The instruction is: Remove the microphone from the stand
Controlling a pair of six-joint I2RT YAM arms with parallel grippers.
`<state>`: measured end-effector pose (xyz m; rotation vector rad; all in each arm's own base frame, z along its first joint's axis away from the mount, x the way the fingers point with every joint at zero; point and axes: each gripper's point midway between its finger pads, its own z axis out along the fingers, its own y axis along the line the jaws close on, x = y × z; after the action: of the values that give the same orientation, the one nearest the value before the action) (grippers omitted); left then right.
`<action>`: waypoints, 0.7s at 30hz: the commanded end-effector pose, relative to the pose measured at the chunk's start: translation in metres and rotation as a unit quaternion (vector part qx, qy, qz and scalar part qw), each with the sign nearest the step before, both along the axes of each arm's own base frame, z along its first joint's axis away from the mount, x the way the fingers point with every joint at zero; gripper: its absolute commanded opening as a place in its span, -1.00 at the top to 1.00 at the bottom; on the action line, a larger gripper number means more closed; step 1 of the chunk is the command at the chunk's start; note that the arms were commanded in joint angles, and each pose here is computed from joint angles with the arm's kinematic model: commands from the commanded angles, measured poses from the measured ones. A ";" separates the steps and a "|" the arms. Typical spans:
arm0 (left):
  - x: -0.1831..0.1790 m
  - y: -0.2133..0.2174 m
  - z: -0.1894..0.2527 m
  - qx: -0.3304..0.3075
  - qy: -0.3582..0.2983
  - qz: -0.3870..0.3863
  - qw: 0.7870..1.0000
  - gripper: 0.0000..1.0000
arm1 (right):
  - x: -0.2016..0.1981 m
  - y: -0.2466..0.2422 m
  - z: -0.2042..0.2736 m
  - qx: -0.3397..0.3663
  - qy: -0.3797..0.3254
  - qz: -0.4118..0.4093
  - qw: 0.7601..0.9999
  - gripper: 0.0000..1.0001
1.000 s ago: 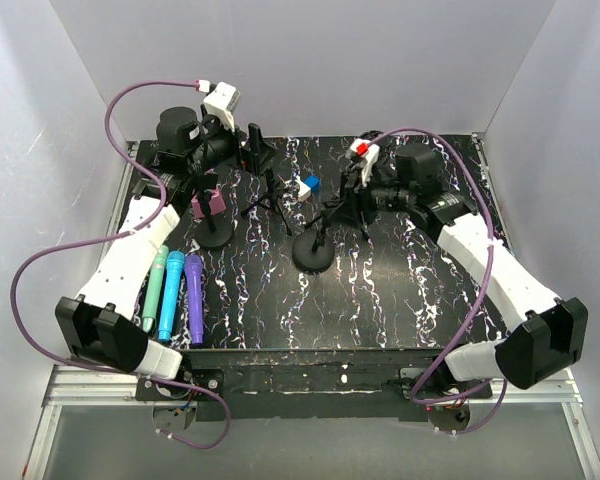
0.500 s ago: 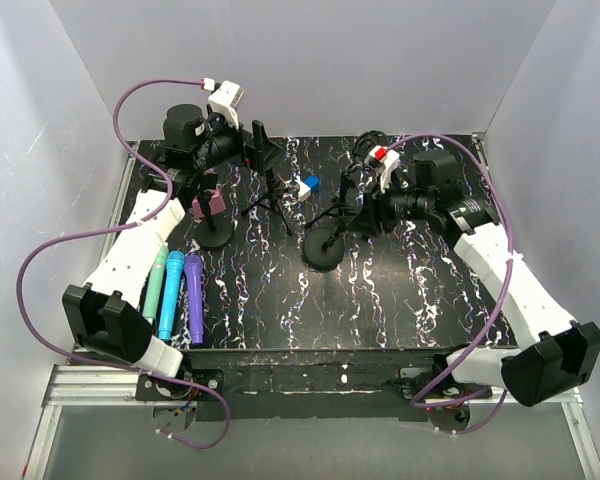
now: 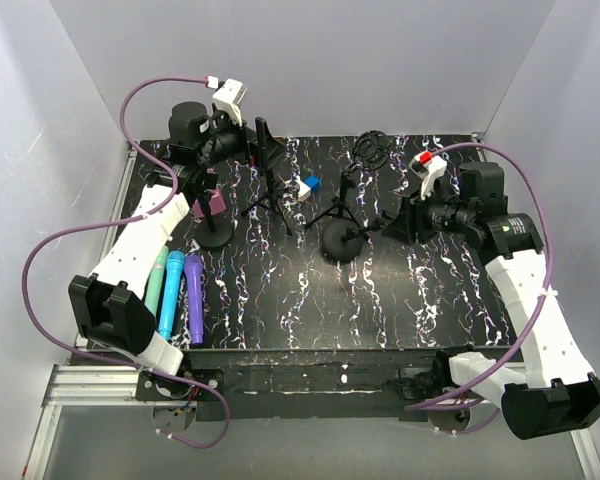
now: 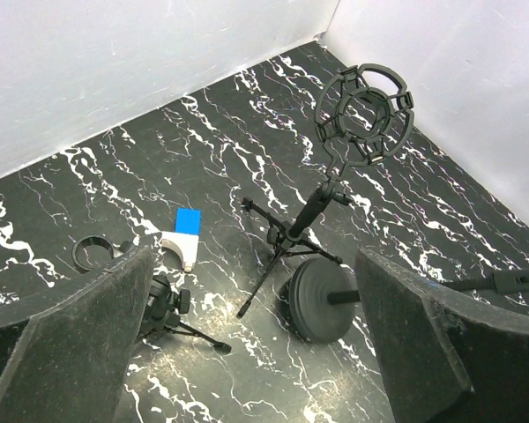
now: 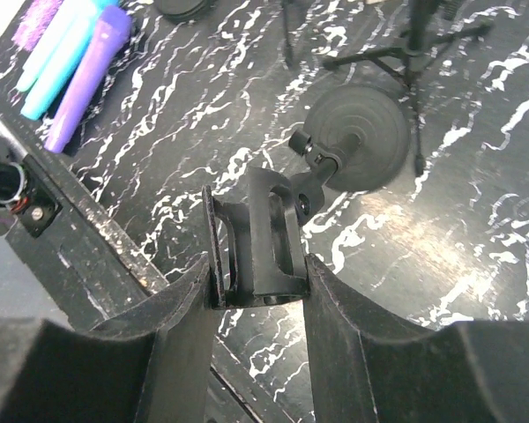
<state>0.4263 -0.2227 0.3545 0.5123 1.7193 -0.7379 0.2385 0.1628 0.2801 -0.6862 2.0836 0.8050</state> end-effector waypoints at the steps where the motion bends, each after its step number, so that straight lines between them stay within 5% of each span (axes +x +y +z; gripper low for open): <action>1: -0.001 -0.002 0.017 -0.013 -0.019 -0.008 1.000 -0.96 | 0.004 -0.019 0.006 -0.005 -0.008 -0.043 0.999 0.70; 17: -0.003 -0.002 0.013 -0.015 -0.016 -0.008 1.000 -0.96 | -0.018 -0.024 0.027 -0.002 -0.036 -0.020 0.999 0.74; 21: -0.004 -0.002 0.012 -0.016 -0.015 -0.011 1.000 -0.96 | -0.007 -0.044 0.022 -0.043 -0.030 -0.078 0.996 0.77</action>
<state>0.4272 -0.2256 0.3582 0.5121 1.7009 -0.7562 0.2263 0.1341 0.2847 -0.6117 2.1210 0.7241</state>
